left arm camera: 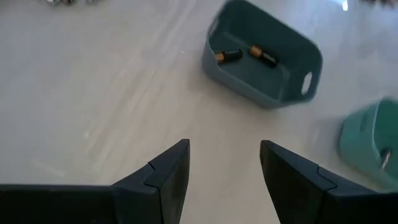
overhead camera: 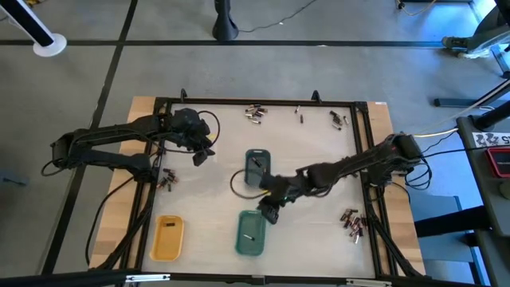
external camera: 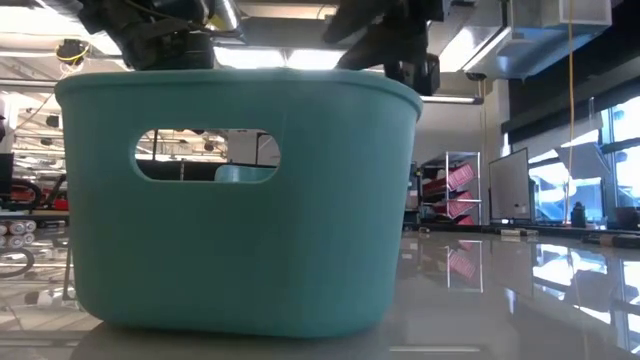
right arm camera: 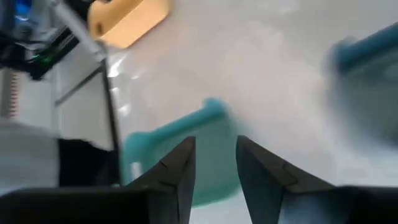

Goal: Sort batteries
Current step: Put the large black battery into the blue bin

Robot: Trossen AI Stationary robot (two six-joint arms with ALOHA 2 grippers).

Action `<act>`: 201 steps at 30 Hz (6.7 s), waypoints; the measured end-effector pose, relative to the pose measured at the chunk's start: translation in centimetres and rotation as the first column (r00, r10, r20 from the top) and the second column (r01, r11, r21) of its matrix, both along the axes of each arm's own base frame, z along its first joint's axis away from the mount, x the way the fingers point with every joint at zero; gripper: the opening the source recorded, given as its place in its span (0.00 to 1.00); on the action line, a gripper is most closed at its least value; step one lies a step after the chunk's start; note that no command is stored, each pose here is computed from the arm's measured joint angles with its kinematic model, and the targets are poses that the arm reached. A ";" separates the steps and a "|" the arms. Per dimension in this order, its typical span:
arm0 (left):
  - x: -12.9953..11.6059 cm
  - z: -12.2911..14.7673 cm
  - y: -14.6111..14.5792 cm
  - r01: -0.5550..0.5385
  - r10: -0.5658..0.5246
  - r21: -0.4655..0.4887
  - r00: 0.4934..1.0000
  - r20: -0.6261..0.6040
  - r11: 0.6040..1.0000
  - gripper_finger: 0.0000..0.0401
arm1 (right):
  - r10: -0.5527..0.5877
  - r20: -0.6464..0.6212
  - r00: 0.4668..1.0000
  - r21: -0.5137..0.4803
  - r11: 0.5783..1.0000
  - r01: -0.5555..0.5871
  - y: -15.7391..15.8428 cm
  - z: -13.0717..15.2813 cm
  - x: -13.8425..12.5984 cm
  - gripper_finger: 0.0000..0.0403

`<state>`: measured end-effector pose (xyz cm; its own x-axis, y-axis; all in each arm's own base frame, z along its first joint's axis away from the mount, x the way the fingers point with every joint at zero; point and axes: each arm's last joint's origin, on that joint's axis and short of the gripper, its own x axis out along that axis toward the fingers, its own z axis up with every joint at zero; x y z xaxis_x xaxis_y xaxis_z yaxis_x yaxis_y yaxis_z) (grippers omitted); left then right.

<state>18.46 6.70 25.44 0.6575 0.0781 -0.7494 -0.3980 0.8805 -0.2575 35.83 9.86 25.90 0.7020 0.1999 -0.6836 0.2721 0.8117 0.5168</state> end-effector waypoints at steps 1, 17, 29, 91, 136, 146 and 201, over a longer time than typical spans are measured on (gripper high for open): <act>0.1 0.1 0.1 -0.029 0.029 -0.013 1.000 0.011 1.000 0.46 | -0.013 -0.007 1.000 -0.029 1.000 0.013 -0.7 0.5 -0.4 0.29; 2.0 -1.5 1.1 -0.280 0.279 -0.107 0.960 -0.026 0.954 0.46 | 0.179 -0.081 0.981 -0.196 0.962 -0.192 -16.4 2.2 -3.6 0.29; -3.2 -4.1 -0.9 -0.751 0.501 -0.134 0.549 -0.669 0.646 0.46 | 0.249 0.043 0.968 -0.254 0.939 -0.230 -25.9 2.4 -7.4 0.29; 0.2 -11.0 0.6 0.162 -0.405 -0.372 0.354 -0.843 0.914 0.46 | 0.164 -0.046 0.985 -0.151 0.974 -0.169 -23.1 2.0 -6.3 0.29; -1.8 -13.6 -2.3 0.456 -0.597 -0.483 0.141 -0.790 0.747 0.33 | 0.141 -0.013 0.990 -0.210 0.967 -0.141 -23.5 2.3 -5.9 0.29; -1.1 -14.2 -2.0 0.466 -0.591 -0.479 0.125 -0.797 0.744 0.33 | 0.123 -0.014 0.992 -0.192 0.974 -0.123 -23.5 2.3 -5.9 0.29; -0.7 -13.2 1.2 0.305 -0.428 -0.336 0.322 -0.844 0.891 0.09 | 0.114 -0.060 0.992 -0.179 0.976 -0.123 -23.3 2.0 -6.2 0.29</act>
<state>17.74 7.91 12.29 -0.4365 -0.1004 -0.8941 -0.0906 0.9936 -0.0673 29.64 -13.47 27.93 0.6457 0.1491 -0.7489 0.1891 0.9190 0.3460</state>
